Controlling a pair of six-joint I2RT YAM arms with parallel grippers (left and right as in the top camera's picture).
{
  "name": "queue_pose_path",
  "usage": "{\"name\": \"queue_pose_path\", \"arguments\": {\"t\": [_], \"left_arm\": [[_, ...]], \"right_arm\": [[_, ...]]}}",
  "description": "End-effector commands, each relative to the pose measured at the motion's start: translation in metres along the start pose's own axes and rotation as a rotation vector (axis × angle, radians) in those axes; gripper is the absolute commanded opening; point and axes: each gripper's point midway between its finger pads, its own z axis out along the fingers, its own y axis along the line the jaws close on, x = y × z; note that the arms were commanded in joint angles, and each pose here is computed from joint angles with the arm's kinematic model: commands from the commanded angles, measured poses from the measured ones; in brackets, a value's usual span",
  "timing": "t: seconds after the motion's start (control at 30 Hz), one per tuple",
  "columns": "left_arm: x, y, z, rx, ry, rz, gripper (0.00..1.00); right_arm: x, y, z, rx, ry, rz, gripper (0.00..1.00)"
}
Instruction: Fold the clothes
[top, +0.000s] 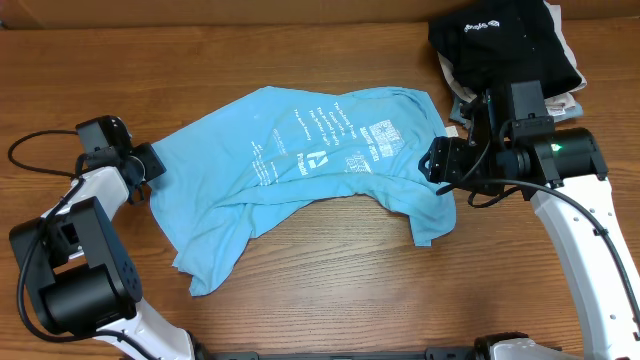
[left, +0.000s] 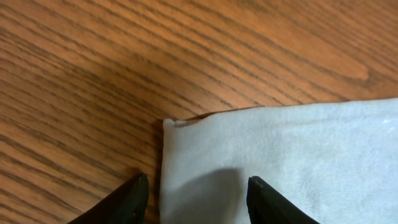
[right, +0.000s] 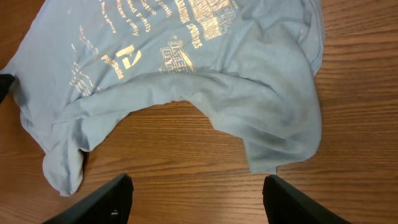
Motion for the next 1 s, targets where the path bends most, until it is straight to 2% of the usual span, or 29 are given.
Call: {"name": "queue_pose_path", "arguments": {"t": [0.0, 0.3, 0.5, 0.77, 0.97], "left_arm": [[0.003, -0.004, 0.003, 0.008, 0.024, 0.004, 0.52], [-0.017, -0.003, -0.018, -0.002, 0.097, -0.020, 0.54], [-0.036, -0.008, -0.040, -0.007, 0.129, -0.022, 0.59], [-0.039, -0.020, -0.067, 0.038, 0.214, -0.002, 0.72], [-0.062, -0.024, -0.087, 0.042, 0.192, 0.047, 0.72]], "right_arm": [[-0.006, 0.006, -0.005, -0.016, -0.023, -0.016, 0.71], [-0.006, 0.006, -0.005, -0.016, -0.024, -0.016, 0.71], [-0.006, 0.006, -0.005, -0.016, -0.023, -0.016, 0.71], [-0.008, 0.007, -0.005, -0.019, -0.030, -0.019, 0.71], [-0.010, 0.008, -0.005, -0.022, -0.038, -0.021, 0.71]]}}
